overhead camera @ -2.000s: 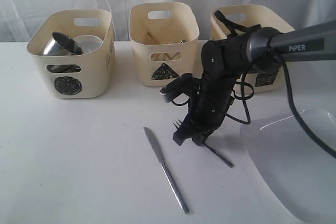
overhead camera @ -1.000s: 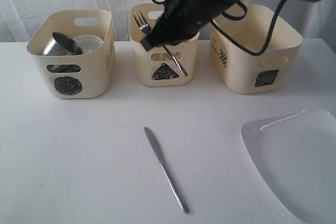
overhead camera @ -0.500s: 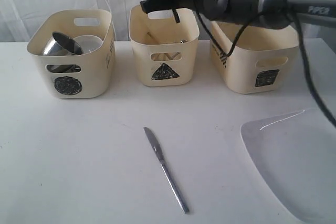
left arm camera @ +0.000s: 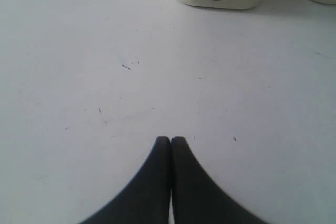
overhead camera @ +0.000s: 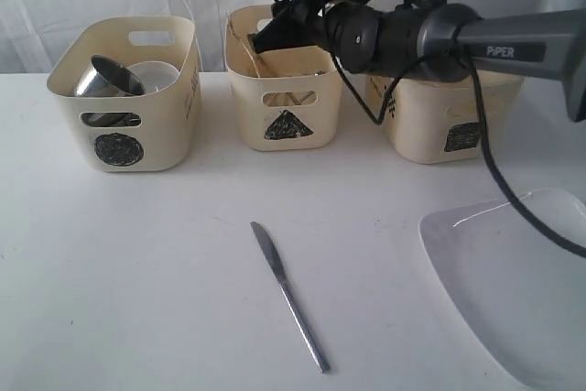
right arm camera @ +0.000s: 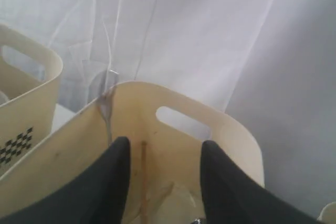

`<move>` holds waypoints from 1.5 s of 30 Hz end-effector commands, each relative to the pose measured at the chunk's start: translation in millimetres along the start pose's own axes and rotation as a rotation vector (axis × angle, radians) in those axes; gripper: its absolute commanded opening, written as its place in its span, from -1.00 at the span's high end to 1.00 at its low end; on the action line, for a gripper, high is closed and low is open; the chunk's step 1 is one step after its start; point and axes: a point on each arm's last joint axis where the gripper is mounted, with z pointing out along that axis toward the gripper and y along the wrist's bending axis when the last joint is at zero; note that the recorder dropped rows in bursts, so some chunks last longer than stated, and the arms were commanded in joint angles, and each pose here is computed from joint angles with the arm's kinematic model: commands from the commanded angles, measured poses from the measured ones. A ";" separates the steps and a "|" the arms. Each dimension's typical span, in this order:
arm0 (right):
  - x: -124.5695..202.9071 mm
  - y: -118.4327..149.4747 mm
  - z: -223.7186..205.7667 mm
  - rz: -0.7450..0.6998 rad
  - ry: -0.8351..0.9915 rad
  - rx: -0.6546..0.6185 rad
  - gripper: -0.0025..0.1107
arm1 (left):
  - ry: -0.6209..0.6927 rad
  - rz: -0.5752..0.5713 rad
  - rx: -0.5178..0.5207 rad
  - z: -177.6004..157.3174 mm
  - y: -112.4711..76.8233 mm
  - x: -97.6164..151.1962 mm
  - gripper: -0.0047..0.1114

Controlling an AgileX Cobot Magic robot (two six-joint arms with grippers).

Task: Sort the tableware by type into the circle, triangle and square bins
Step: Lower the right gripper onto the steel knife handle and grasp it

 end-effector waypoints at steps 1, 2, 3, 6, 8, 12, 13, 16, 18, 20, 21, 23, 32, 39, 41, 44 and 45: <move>-28.2 -2.7 -26.0 0.013 0.116 -0.120 0.22 | 0.000 -0.002 0.009 0.2 -0.5 0.8 0.92; -32.9 -1.5 -33.9 0.011 0.163 -0.164 0.23 | 0.000 -0.002 0.009 0.2 -0.5 0.8 0.92; -36.8 0.0 -42.2 0.009 0.212 -0.209 0.27 | 0.000 -0.002 0.009 0.2 -0.5 0.8 0.92; -46.7 2.7 -66.2 0.025 0.341 -0.313 0.58 | 0.000 -0.002 0.009 0.2 -0.5 0.8 0.92; -49.1 4.8 -79.8 0.039 0.428 -0.372 0.87 | 0.000 -0.002 0.009 0.2 -0.5 0.8 0.92; -50.7 11.0 -103.5 0.142 0.602 -0.451 0.96 | 0.000 -0.002 0.009 0.2 -0.5 0.8 0.92; -49.0 14.7 -109.2 0.162 0.642 -0.466 0.96 | 0.000 -0.002 0.009 0.2 -0.5 0.8 0.92; -38.2 32.6 -125.4 0.212 0.728 -0.491 0.96 | 0.000 -0.002 0.009 0.2 -0.5 0.8 0.92; -21.3 50.1 -135.7 0.248 0.795 -0.498 0.96 | 0.000 -0.002 0.009 0.2 -0.5 0.8 0.92; -4.1 72.0 -148.7 0.264 0.870 -0.519 0.96 | 0.000 -0.002 0.009 0.2 -0.5 0.8 0.92; 6.1 86.1 -157.1 0.266 0.918 -0.534 0.96 | 0.000 -0.002 0.009 0.2 -0.5 0.8 0.92; 22.4 115.7 -174.6 0.241 0.983 -0.567 0.96 | 0.000 -0.002 0.009 0.2 -0.5 0.8 0.92; 54.3 134.1 -185.6 0.035 0.987 -0.311 0.94 | 0.000 -0.002 0.009 0.2 -0.5 0.8 0.92; 67.6 142.3 -193.3 -0.030 1.122 -0.430 0.18 | 0.000 -0.002 0.009 0.2 -0.5 0.8 0.92; 71.9 140.2 -189.5 -0.017 1.131 -0.379 0.06 | 0.000 -0.002 0.009 0.2 -0.5 0.8 0.92; 81.1 141.4 -182.6 0.036 1.147 -0.333 0.06 | 0.000 -0.002 0.009 0.2 -0.5 0.8 0.92; 85.0 143.0 -180.6 0.034 1.153 -0.333 0.06 | 0.000 -0.002 0.009 0.2 -0.5 0.8 0.92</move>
